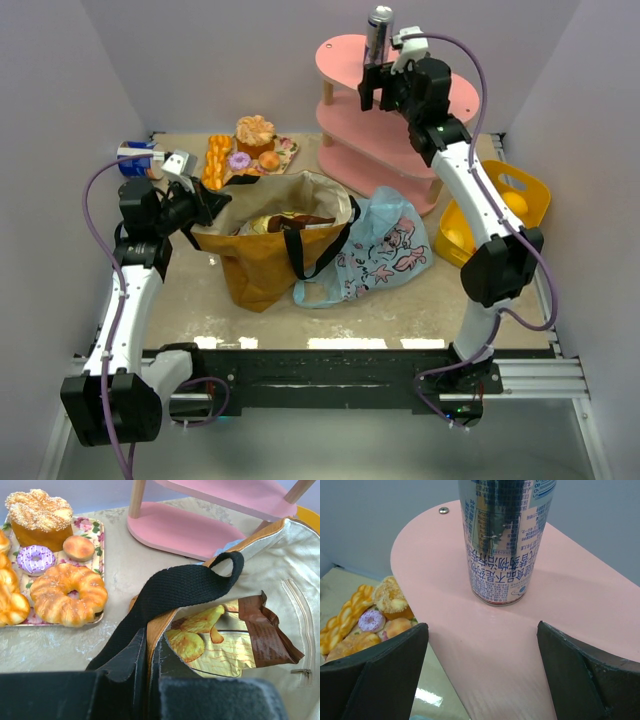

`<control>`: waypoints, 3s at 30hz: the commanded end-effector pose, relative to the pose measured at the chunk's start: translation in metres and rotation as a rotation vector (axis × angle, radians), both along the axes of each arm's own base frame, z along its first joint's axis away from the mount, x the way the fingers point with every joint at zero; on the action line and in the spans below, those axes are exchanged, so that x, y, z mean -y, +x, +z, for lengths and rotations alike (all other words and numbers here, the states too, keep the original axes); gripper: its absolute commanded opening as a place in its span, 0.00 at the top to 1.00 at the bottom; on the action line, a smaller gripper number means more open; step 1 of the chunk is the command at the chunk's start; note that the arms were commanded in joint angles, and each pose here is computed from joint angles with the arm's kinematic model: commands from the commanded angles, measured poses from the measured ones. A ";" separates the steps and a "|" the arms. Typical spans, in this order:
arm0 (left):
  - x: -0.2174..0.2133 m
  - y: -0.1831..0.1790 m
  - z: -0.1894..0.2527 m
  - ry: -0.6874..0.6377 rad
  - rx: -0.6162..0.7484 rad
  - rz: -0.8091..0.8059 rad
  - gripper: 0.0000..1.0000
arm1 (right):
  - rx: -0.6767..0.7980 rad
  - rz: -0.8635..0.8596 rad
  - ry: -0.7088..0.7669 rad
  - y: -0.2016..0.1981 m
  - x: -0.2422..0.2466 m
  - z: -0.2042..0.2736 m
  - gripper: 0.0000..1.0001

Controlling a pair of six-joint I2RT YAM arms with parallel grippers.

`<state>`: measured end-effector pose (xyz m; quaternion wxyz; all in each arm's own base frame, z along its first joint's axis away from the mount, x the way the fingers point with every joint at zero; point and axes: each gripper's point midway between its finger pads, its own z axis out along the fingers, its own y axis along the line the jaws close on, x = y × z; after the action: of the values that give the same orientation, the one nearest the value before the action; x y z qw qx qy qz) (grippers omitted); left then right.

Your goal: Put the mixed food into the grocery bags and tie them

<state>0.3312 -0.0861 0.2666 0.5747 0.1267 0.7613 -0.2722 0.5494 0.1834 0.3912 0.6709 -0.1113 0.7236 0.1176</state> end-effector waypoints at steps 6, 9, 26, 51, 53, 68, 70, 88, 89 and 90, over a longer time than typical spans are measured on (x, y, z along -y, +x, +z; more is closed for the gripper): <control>0.004 0.002 0.007 -0.015 0.026 -0.024 1.00 | 0.067 -0.092 0.034 0.030 0.015 0.016 0.05; 0.004 0.002 0.006 -0.016 0.023 -0.024 1.00 | 0.061 -0.092 0.022 0.041 0.012 0.007 0.04; 0.005 0.005 0.000 -0.019 0.000 -0.028 1.00 | 0.133 -0.123 -0.016 0.082 0.009 -0.007 0.06; 0.004 0.010 -0.013 -0.020 -0.038 -0.027 1.00 | 0.324 -0.040 0.037 0.067 -0.003 0.049 1.00; 0.004 0.011 -0.016 -0.020 -0.049 -0.027 1.00 | 0.331 -0.032 0.063 0.060 -0.005 0.056 1.00; 0.001 0.013 -0.022 0.016 -0.022 -0.019 1.00 | 0.483 0.169 0.205 -0.028 -0.081 0.158 1.00; 0.001 0.013 -0.023 0.017 -0.022 -0.019 1.00 | 0.476 0.207 0.207 -0.042 -0.097 0.162 1.00; 0.003 0.008 -0.010 -0.003 0.006 -0.026 1.00 | 0.464 0.402 0.253 -0.166 -0.152 0.164 1.00; 0.004 0.008 -0.010 -0.003 0.006 -0.024 1.00 | 0.441 0.418 0.247 -0.171 -0.158 0.154 1.00; 0.004 0.008 -0.010 -0.004 0.006 -0.024 1.00 | 0.431 0.429 0.252 -0.176 -0.159 0.152 1.00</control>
<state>0.3422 -0.0860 0.2504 0.5644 0.1281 0.7676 -0.2752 0.4125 0.3436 0.5069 0.7534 -0.2042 0.5538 0.2899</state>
